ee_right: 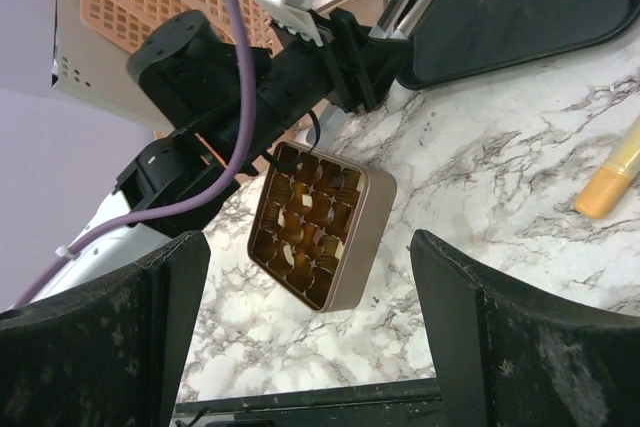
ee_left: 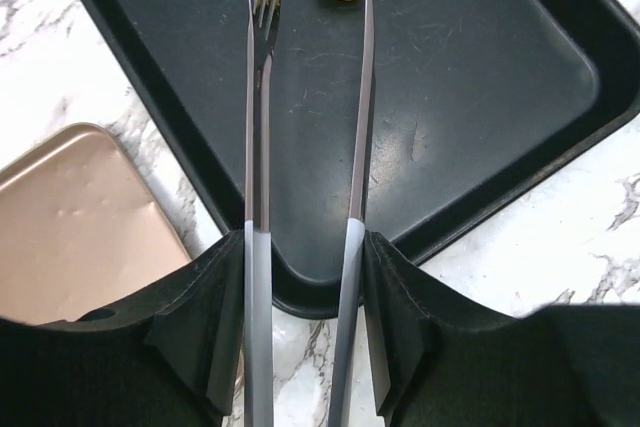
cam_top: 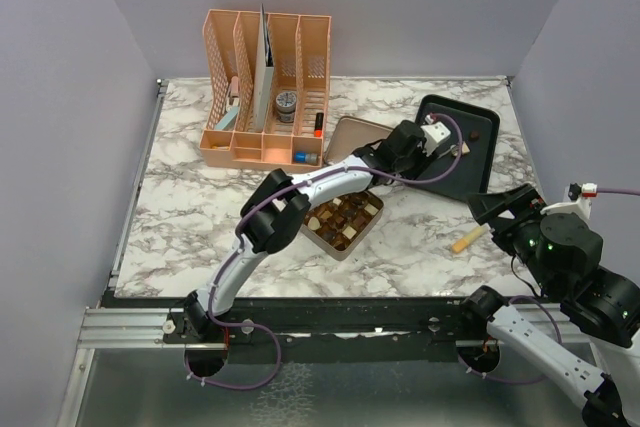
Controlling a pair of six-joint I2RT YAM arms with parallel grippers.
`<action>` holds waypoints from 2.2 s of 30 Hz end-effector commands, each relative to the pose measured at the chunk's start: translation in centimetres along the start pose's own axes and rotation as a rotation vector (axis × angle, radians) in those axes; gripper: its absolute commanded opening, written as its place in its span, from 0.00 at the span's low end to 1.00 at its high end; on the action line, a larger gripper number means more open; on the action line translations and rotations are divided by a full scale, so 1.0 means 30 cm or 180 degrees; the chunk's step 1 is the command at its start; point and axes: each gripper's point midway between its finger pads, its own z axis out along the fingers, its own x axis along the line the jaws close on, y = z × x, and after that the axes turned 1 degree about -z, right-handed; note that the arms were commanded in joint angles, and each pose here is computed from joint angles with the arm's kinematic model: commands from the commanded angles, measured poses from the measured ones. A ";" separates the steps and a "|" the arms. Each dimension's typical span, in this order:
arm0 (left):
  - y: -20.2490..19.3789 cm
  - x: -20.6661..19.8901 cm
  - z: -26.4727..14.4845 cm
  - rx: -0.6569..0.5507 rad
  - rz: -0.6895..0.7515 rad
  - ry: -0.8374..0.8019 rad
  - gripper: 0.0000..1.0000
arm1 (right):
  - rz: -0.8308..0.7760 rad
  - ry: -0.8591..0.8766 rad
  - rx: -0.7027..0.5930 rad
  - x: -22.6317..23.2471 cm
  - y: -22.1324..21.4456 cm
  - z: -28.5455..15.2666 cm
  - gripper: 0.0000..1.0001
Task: Pack the chocolate
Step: Pick up the fake chocolate from the plate.
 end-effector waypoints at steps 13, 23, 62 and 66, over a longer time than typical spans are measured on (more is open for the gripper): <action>-0.033 -0.047 0.115 0.0069 0.0124 -0.0097 0.52 | 0.0053 -0.0033 -0.0110 -0.011 0.032 -0.021 0.87; -0.042 -0.048 0.144 0.0069 0.0118 -0.0096 0.52 | 0.0021 -0.0044 -0.0120 -0.005 0.034 -0.012 0.87; 0.132 0.071 -0.082 -0.0254 -0.0564 0.0039 0.35 | 0.0051 -0.0045 0.0120 -0.029 -0.064 0.037 0.87; 0.165 0.117 -0.155 -0.0269 -0.0731 0.0097 0.35 | 0.0049 -0.0051 0.0180 -0.031 -0.086 0.051 0.87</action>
